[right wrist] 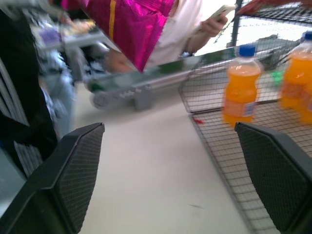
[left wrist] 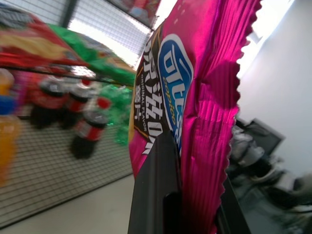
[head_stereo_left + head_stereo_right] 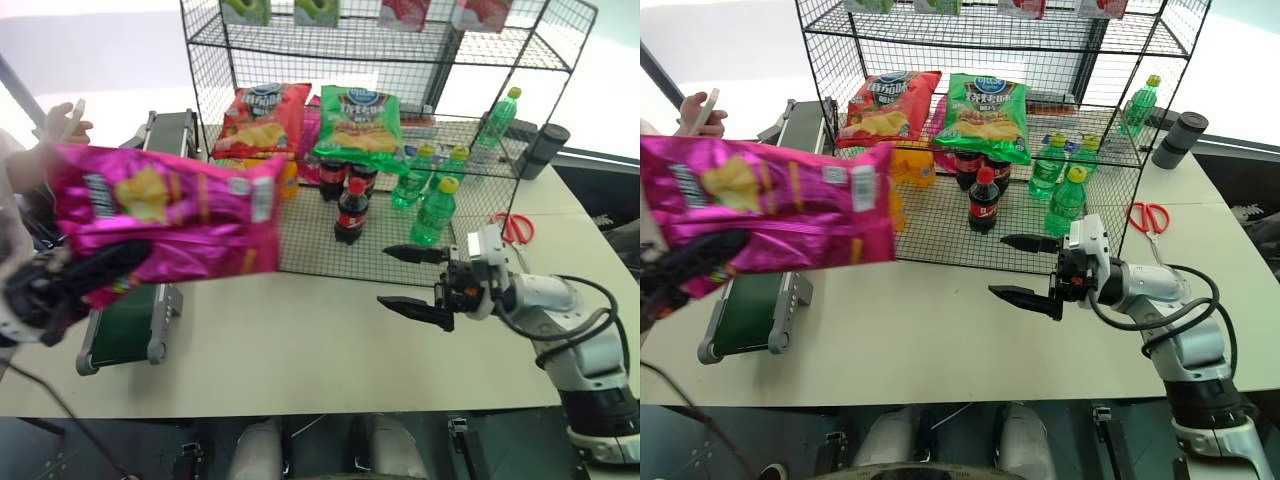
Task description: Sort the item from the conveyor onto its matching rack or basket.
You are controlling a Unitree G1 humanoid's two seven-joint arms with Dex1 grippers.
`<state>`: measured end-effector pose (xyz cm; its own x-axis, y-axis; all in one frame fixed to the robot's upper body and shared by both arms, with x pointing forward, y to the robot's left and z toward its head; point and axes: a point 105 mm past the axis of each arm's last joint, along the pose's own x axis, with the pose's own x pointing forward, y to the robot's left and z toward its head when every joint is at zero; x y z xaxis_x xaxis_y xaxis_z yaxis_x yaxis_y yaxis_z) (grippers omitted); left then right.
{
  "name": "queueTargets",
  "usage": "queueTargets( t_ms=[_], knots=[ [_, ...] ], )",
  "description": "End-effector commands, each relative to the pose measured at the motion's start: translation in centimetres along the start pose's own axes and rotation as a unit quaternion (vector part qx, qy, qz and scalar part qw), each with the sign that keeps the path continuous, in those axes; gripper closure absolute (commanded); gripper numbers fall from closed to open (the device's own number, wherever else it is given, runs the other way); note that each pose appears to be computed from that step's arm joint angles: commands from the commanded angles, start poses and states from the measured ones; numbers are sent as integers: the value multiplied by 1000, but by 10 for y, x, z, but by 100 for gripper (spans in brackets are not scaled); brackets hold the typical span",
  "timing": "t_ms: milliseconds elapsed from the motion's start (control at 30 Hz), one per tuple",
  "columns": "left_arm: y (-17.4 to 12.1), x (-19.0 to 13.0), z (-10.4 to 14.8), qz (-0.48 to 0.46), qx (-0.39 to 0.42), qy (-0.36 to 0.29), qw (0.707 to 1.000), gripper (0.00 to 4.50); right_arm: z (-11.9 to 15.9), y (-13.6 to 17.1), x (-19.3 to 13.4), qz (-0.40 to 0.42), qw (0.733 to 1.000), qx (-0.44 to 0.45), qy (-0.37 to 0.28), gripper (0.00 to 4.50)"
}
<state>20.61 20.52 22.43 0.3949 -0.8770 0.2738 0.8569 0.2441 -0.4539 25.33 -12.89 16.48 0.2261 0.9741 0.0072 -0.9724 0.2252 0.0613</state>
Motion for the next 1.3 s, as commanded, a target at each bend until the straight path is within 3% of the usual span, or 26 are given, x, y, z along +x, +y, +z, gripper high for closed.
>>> queueTargets(
  t_ms=[33, 167, 300, 767, 867, 1100, 1200, 1300],
  knots=[
    [1, 24, -8, -63, -48, 0, 997, 440, 18, 18, -2, 34, 997, 61, -22, 0],
    [6, 44, -11, -107, -71, -2, 992, 440, 23, 20, 0, 30, 991, 123, -33, 0],
    [7, 59, -12, -136, -88, -7, 987, 440, 20, 18, 7, 14, 991, 128, -27, 0],
    [20, 79, -22, -129, -65, -9, 989, 440, 23, 29, 39, 52, 987, 148, -38, 0],
    [22, 79, -22, -124, -58, -11, 990, 450, 23, 26, 44, 49, 987, 150, -43, 92],
    [29, 80, -24, -98, -41, -13, 994, 450, 21, 23, 47, 45, 988, 143, -37, 422],
    [36, 77, -21, -81, -16, -19, 996, 370, 18, 16, 41, 26, 992, 120, -24, 430],
    [41, 69, -22, -65, -2, -4, 998, 222, 19, 7, 28, -15, 996, 83, -18, 430]
  ],
)
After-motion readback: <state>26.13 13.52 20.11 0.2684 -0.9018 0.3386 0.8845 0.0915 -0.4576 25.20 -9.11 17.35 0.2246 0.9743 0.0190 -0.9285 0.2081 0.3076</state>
